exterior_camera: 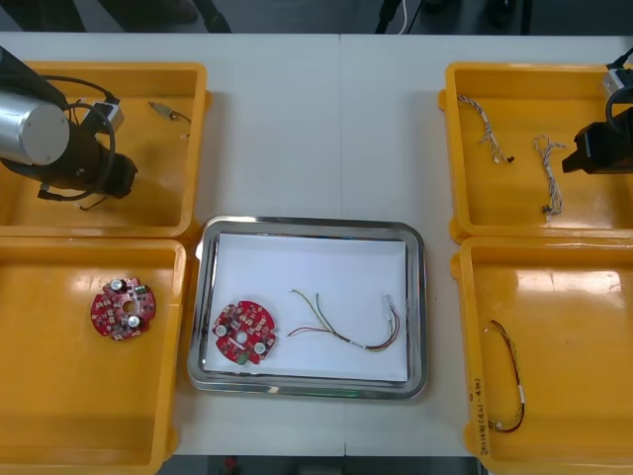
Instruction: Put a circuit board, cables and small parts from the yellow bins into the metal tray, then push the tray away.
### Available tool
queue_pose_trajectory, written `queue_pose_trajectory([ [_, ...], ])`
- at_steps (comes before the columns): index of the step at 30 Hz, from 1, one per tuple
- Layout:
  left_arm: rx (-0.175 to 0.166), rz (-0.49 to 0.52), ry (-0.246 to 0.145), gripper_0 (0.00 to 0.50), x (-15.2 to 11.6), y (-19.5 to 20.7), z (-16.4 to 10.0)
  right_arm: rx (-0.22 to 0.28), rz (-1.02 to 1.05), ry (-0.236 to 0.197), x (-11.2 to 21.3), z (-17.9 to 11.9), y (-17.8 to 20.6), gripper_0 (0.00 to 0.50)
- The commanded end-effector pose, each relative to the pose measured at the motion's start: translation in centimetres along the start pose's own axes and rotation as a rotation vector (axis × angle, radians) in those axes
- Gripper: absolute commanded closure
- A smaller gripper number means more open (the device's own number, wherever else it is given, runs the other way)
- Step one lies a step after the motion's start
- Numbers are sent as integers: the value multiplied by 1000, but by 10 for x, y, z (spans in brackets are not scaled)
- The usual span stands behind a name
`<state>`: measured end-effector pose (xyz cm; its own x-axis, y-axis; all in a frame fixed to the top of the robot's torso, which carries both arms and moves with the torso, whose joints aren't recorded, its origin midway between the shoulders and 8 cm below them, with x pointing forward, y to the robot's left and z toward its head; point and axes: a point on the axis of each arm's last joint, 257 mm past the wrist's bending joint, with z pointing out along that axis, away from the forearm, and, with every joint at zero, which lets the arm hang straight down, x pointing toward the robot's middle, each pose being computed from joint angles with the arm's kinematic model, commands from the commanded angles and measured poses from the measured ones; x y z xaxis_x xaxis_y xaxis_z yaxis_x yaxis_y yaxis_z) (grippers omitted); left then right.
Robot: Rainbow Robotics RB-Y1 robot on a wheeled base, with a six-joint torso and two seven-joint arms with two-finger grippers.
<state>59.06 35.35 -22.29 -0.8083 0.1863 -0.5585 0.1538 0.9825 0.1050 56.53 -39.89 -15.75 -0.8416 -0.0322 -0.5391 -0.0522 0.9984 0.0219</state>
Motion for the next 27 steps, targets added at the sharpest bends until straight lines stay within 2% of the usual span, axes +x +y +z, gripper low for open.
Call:
queue_pose_trajectory([
  [1, 6, -16, 7, 500, 7, -5, 6, 30, 12, -49, -40, -30, -14, 0],
  [10, 10, -49, 12, 500, 0, 8, -11, 58, -23, -28, -54, -15, -9, 0],
  [15, 23, -66, 33, 500, -7, 9, -39, 47, -31, -22, -53, 2, -4, 0],
  [22, 19, -91, 52, 500, -13, 18, -75, 40, -69, 9, -46, 20, -9, 0],
  [27, 8, -96, 75, 500, -10, 22, -100, 37, -51, 1, -47, 27, -12, 0],
])
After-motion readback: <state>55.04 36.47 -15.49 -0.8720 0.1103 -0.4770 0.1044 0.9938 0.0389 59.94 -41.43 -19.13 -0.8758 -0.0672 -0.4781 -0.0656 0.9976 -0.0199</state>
